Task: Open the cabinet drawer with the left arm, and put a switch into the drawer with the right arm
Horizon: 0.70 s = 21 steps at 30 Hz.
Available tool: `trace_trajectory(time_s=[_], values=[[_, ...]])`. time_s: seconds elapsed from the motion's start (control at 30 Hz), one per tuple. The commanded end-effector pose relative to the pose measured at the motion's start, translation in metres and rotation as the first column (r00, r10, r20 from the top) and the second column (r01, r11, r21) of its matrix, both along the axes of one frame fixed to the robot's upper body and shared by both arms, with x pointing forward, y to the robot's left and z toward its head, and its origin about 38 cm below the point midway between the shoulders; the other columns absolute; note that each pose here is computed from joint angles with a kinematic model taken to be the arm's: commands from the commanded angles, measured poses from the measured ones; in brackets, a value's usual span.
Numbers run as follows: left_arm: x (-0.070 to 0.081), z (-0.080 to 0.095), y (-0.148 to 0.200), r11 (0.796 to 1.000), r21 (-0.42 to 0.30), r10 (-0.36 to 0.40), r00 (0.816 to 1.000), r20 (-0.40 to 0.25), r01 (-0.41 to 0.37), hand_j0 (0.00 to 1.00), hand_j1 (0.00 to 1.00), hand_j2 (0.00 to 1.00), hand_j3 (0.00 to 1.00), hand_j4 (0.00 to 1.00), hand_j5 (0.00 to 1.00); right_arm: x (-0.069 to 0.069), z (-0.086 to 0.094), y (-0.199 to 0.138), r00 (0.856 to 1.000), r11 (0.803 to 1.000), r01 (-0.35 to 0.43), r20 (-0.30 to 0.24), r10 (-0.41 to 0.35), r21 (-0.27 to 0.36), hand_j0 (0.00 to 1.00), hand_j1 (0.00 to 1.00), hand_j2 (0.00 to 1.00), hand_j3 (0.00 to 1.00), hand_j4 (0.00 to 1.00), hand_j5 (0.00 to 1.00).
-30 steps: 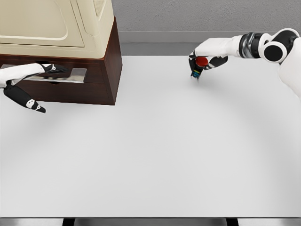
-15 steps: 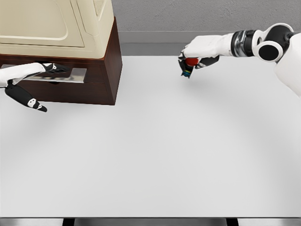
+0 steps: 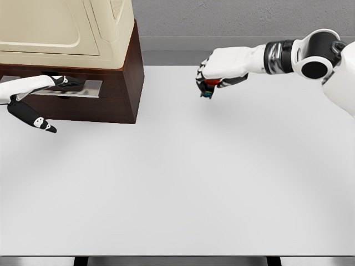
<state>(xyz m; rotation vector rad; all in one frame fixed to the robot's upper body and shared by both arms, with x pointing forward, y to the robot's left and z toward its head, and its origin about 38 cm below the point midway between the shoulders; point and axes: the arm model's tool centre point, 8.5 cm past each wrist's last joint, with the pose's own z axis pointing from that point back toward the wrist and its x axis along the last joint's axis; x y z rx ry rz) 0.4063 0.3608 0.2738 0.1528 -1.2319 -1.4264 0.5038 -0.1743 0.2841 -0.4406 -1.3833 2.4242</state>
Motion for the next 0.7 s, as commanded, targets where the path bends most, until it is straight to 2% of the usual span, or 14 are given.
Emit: trace_trajectory(time_s=[0.0,0.23,0.43,0.67], values=[[0.000,0.000,0.001,1.000,-0.002,0.002,1.000,-0.005,-0.002,1.00,1.00,1.00,1.00,1.00,1.00,-0.006,-0.001,0.004,1.000,1.000,-0.024,-0.008,0.024,0.003,0.46,0.46,0.46,0.46,0.46,0.46],[-0.001,-0.001,0.001,1.000,-0.011,0.002,1.000,-0.009,-0.002,1.00,1.00,1.00,1.00,1.00,1.00,-0.022,0.009,0.022,0.995,0.995,-0.099,0.018,0.099,0.014,0.46,0.46,0.46,0.46,0.46,0.46],[-0.005,-0.006,-0.002,0.999,-0.050,-0.008,0.999,-0.038,0.006,1.00,1.00,1.00,1.00,1.00,1.00,-0.026,0.014,0.030,0.992,0.992,-0.123,0.030,0.122,0.020,0.46,0.46,0.46,0.46,0.46,0.46],[-0.010,-0.001,-0.005,0.998,-0.061,-0.025,0.999,-0.041,0.022,1.00,1.00,1.00,1.00,1.00,1.00,-0.032,0.021,0.038,0.987,0.987,-0.157,0.051,0.156,0.022,0.46,0.46,0.46,0.46,0.46,0.46]])
